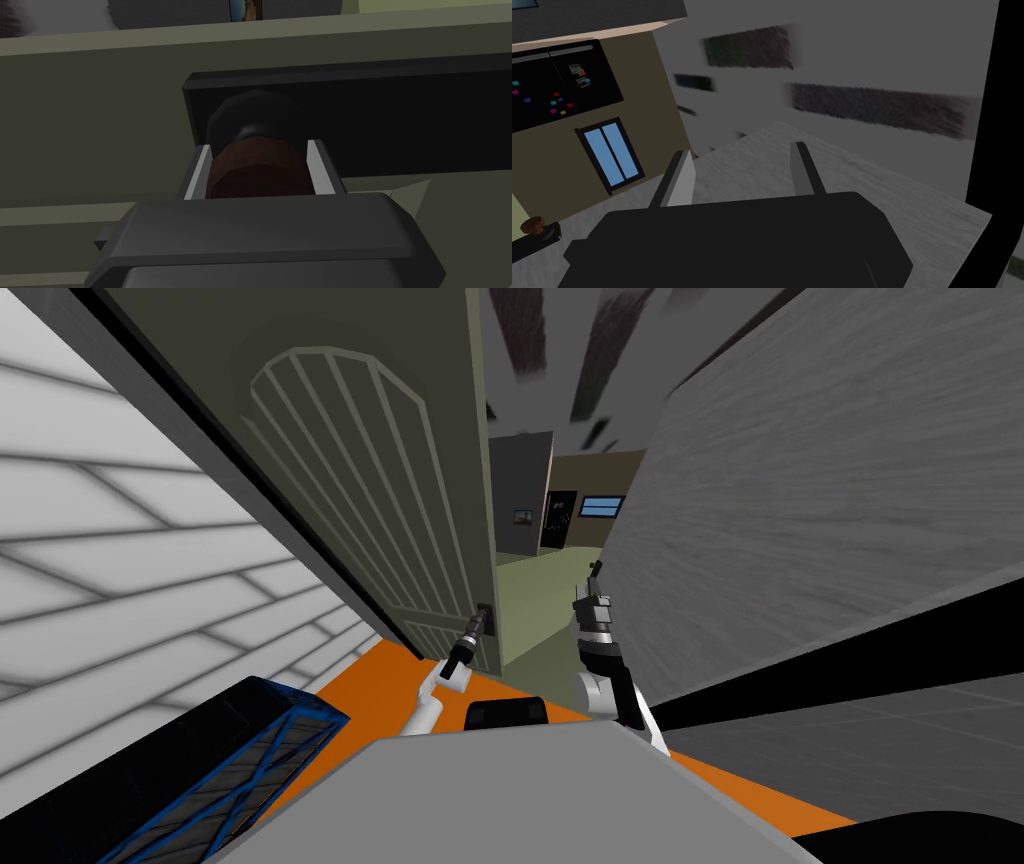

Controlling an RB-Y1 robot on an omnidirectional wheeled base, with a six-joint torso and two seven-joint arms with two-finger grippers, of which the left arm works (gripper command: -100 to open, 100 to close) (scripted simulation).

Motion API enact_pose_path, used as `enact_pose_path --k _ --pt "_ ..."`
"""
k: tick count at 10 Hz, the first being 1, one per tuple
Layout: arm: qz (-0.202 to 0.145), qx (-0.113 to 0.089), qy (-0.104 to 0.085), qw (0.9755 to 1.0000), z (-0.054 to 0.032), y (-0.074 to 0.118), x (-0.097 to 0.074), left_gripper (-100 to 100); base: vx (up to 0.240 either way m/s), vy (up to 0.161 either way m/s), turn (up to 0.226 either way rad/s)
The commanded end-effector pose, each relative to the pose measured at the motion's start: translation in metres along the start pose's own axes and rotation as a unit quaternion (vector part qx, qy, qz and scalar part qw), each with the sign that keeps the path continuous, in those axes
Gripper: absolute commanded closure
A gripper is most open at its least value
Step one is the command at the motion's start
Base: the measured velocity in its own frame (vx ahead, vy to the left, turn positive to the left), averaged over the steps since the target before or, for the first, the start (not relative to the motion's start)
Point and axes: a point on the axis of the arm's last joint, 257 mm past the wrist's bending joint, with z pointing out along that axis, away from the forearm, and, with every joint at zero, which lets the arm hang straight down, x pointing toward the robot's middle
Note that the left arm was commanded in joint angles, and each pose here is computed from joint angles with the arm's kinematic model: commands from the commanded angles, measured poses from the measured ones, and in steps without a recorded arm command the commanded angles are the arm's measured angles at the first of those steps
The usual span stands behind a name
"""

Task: Push the door open

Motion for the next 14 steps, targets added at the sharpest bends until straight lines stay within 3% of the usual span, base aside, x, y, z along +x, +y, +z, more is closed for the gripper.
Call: enact_pose_path --k 1,7,14 --pt "0.005 0.007 -0.013 0.9999 0.003 -0.008 -0.016 100 0.179 -0.143 0.051" --pt "0.009 0.006 -0.048 0.9988 0.0068 -0.008 -0.051 100 0.135 -0.117 0.065" --pt "0.01 0.005 -0.09 0.9959 0.0085 -0.008 -0.09 100 0.112 -0.111 0.065"
